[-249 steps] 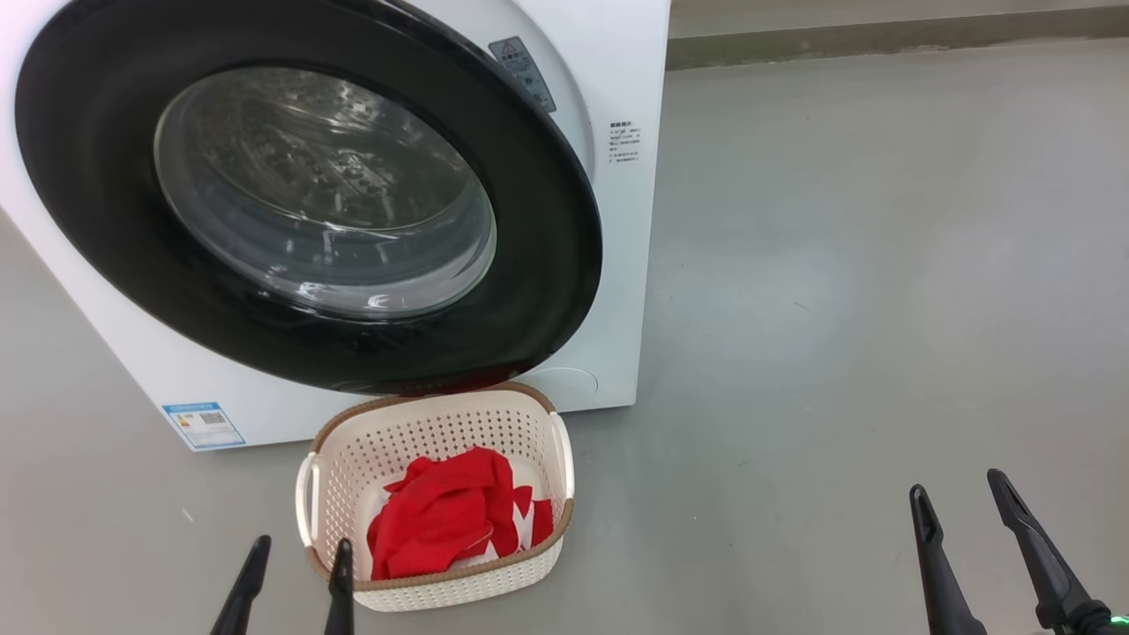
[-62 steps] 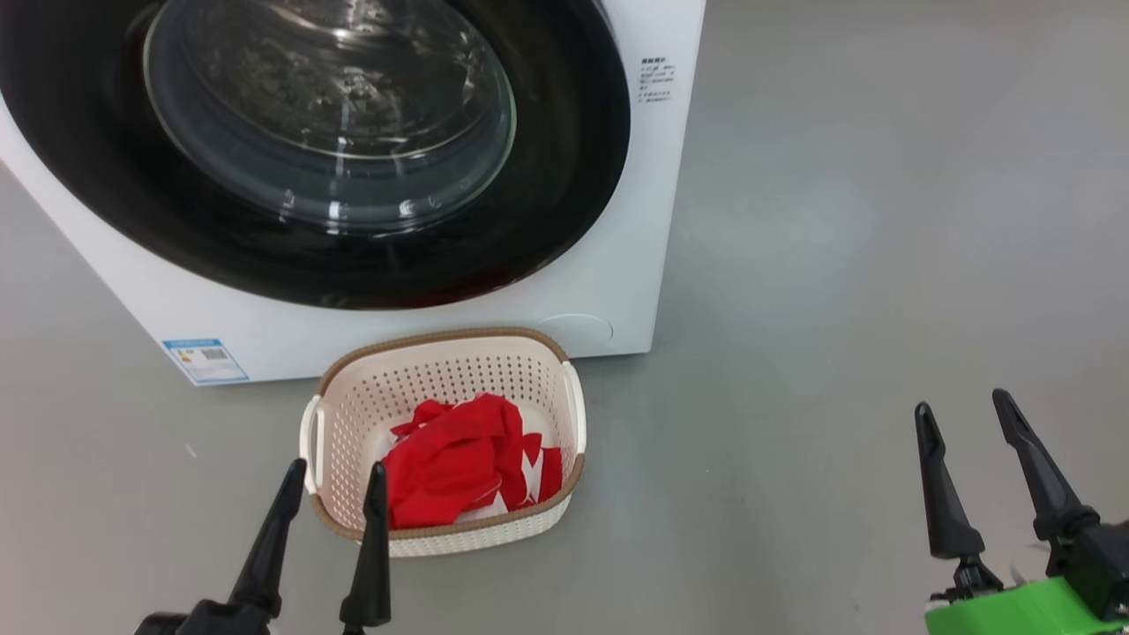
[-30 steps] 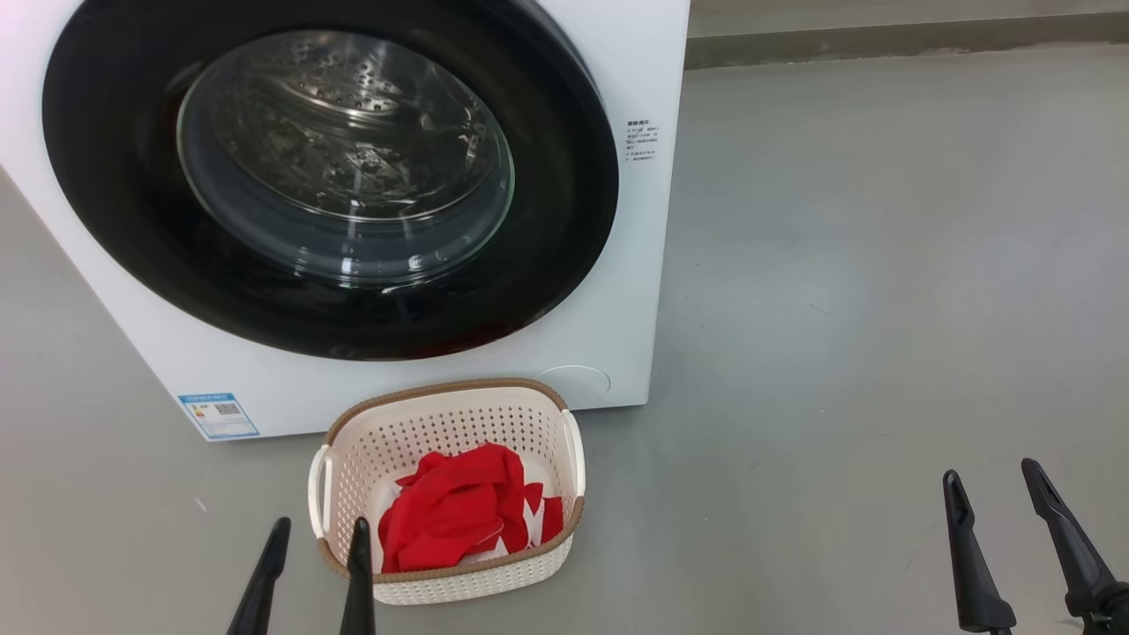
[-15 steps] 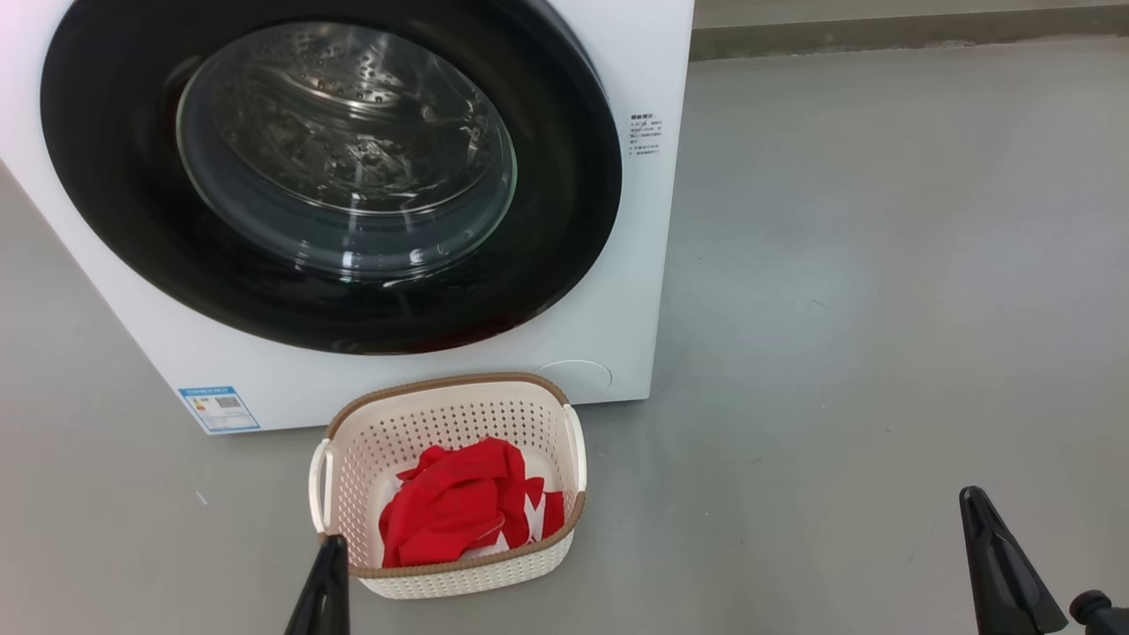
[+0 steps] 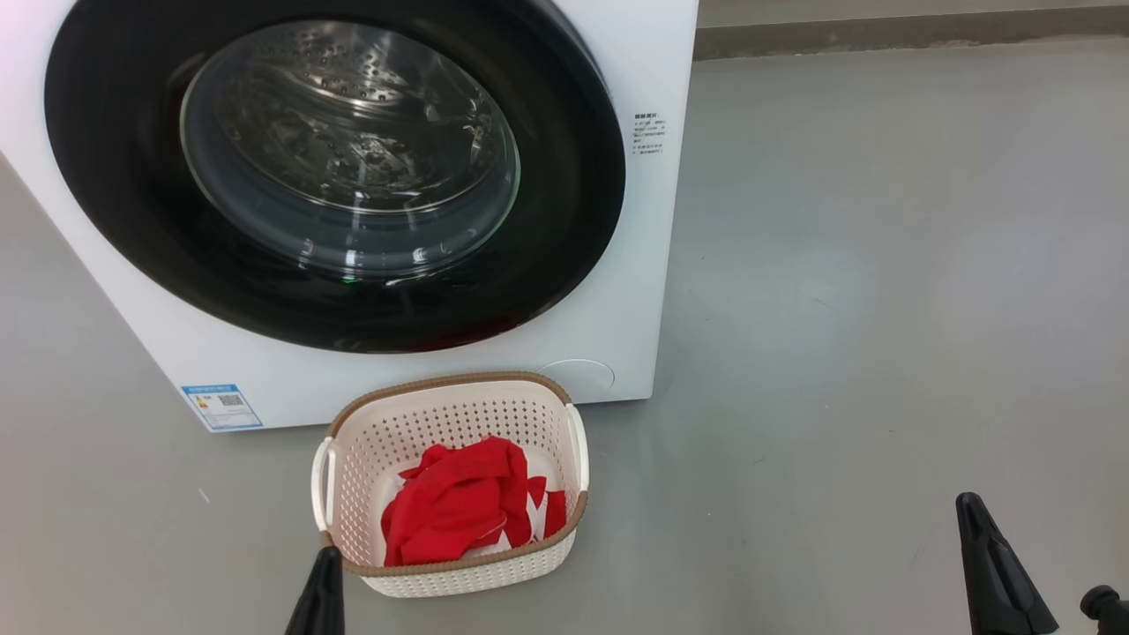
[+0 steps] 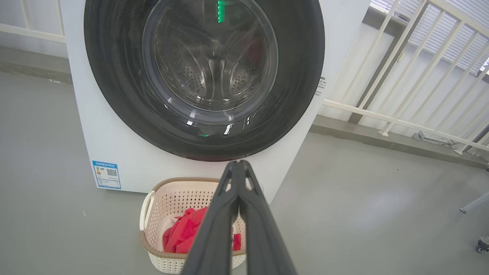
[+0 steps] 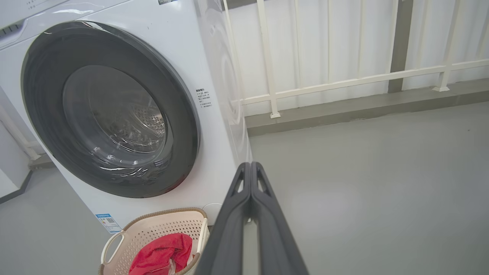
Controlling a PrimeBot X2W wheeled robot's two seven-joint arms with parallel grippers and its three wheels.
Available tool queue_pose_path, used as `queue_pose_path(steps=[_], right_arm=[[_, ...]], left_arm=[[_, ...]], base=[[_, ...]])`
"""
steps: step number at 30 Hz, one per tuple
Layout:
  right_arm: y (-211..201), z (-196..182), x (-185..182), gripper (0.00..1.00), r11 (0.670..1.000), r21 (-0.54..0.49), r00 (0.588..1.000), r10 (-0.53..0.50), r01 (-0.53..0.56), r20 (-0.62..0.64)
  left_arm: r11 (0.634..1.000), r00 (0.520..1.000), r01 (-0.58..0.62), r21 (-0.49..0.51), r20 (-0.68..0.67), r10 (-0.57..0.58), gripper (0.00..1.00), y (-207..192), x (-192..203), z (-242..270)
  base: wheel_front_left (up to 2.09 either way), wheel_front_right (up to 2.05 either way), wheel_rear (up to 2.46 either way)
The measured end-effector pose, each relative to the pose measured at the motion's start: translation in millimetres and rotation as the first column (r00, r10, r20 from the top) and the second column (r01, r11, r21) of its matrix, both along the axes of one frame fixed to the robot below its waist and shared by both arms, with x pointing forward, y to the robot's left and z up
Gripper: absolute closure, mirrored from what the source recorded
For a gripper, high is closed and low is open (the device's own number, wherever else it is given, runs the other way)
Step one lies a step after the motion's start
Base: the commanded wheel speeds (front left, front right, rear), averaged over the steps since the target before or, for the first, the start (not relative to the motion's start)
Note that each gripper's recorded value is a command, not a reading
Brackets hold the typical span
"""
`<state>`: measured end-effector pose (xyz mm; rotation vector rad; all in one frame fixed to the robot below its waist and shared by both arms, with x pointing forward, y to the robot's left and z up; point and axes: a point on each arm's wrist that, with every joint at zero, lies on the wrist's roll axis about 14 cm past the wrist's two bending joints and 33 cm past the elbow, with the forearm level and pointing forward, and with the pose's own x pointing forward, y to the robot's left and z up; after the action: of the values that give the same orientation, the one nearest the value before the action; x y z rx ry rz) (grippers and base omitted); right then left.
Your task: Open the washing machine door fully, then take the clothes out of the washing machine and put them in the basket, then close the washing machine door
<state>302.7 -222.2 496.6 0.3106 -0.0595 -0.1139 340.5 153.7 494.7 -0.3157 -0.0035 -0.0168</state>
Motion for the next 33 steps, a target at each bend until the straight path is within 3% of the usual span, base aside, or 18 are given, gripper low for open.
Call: queue_pose_path(steps=[15,33], right_arm=[[-1,-2,10,1.0,0.986,0.164,1.0,-0.008,0.007,0.005],[-1,-12,18,1.0,0.929,0.37,1.0,-0.014,0.018,-0.014]], left_arm=[[0.988,0.998,-0.023,-0.15,-0.064,0.013,1.0,6,2,-12],[0.936,0.994,-0.048,-0.35,-0.109,0.011,1.0,11,8,-18]], base=[[0.0,0.0,0.0],[0.0,0.0,0.0]])
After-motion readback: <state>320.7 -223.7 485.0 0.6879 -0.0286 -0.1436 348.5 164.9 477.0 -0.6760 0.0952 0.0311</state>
